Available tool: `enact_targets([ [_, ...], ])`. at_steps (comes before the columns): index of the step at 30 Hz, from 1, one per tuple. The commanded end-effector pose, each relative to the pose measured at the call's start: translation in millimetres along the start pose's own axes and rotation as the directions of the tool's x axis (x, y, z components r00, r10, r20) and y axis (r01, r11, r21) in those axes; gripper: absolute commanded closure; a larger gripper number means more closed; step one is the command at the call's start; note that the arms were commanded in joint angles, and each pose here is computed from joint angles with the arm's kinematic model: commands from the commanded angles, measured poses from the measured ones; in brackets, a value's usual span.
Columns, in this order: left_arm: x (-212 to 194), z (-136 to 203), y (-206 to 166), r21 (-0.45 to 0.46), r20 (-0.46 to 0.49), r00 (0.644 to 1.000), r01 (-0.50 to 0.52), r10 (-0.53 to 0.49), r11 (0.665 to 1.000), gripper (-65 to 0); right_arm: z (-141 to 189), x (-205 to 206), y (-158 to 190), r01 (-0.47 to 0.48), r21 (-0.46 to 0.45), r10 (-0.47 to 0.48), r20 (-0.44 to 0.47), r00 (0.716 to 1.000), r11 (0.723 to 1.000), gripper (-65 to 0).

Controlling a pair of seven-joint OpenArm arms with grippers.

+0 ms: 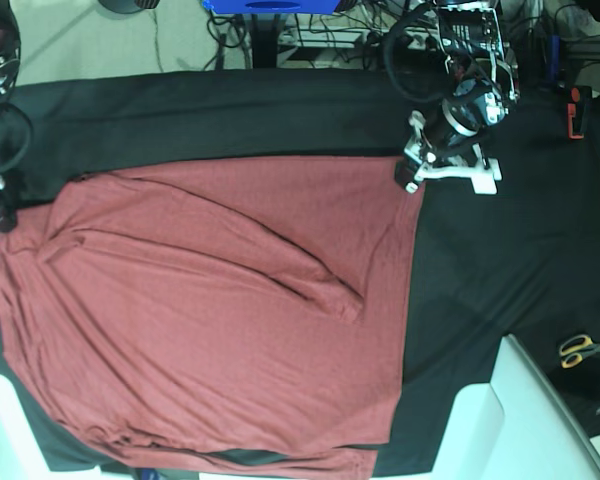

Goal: Fold the T-shirt properly

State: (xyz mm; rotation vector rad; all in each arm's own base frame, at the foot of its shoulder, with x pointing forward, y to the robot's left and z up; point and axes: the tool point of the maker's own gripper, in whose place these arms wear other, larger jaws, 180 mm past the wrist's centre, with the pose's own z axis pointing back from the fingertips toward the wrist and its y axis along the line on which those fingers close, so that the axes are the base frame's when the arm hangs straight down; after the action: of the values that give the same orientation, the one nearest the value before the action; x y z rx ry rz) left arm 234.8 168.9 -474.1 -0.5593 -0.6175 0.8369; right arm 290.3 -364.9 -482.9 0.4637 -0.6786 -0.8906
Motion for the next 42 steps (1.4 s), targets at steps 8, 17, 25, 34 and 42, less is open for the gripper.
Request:
enact_targets([
  [8,5.2,22.1,7.9,0.008,0.029,0.999,0.039,-0.039,0.999,0.0,14.5,7.3,-16.9,-0.015,-0.027,0.016,0.019,1.0,1.0,0.0],
  [17,11.9,46.2,20.2,-0.022,0.032,0.999,-0.018,0.018,1.0,0.0,21.2,-9.2,-34.6,-0.018,-0.058,0.016,-0.024,1.0,0.998,0.0],
  [25,7.6,51.1,29.2,-0.001,0.021,1.0,-0.017,0.017,1.0,0.0,36.8,-9.7,-29.5,-0.111,-0.07,0.109,-0.043,0.993,0.991,0.0],
  [34,5.1,59.2,31.1,0.005,0.023,1.0,-0.005,0.004,1.0,0.0,48.5,-28.1,-36.6,-0.112,-0.084,0.105,-0.085,0.991,0.99,0.0],
  [42,2.1,75.9,28.7,0.008,0.028,0.999,0.029,-0.029,1.0,0.0,58.0,-42.2,-53.0,-0.113,-0.115,0.097,-0.136,0.986,0.987,0.0],
])
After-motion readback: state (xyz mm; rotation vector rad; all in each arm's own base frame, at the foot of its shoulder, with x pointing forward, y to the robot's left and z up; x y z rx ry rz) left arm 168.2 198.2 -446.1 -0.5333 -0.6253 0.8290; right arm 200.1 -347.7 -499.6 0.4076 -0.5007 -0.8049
